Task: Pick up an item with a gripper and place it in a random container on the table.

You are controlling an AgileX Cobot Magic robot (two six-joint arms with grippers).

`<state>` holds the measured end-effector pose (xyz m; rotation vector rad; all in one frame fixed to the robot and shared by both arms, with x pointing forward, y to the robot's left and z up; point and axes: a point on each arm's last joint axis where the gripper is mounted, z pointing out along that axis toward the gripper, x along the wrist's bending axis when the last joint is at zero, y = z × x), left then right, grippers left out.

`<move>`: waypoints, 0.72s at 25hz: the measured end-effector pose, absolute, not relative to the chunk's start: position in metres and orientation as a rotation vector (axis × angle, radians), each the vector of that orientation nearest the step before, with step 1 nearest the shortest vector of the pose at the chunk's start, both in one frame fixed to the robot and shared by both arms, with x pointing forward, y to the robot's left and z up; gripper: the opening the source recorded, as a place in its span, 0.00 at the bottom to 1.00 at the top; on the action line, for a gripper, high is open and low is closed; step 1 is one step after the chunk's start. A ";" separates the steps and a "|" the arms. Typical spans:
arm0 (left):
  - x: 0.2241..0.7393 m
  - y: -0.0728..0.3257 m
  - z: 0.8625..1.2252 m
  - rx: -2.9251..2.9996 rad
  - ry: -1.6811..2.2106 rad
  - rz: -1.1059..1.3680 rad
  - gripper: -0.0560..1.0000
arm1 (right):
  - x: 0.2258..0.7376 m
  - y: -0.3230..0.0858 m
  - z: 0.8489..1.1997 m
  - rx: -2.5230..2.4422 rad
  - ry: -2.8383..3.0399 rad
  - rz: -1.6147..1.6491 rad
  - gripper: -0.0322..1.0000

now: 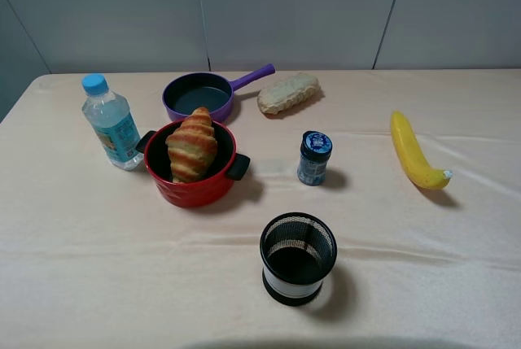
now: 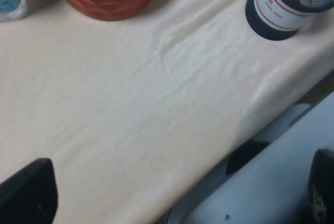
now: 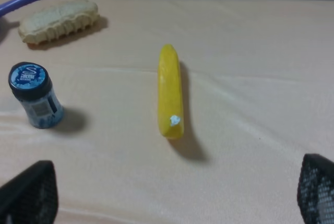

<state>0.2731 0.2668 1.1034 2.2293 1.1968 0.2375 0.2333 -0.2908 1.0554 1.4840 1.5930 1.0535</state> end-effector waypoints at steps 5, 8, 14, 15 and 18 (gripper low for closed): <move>0.254 0.285 1.090 2.103 1.268 0.321 0.97 | 0.233 -0.291 1.055 1.484 1.593 1.053 0.70; 0.246 0.293 1.082 2.020 1.351 0.398 0.97 | 0.233 -0.291 1.055 1.484 1.593 1.053 0.70; 0.234 0.299 1.066 1.868 1.514 0.524 0.97 | 0.233 -0.291 1.055 1.484 1.593 1.053 0.70; 0.233 0.300 1.064 1.846 1.542 0.548 0.97 | 0.233 -0.291 1.055 1.484 1.593 1.053 0.70; 0.229 0.301 1.057 1.780 1.596 0.615 0.97 | 0.233 -0.291 1.055 1.484 1.593 1.053 0.70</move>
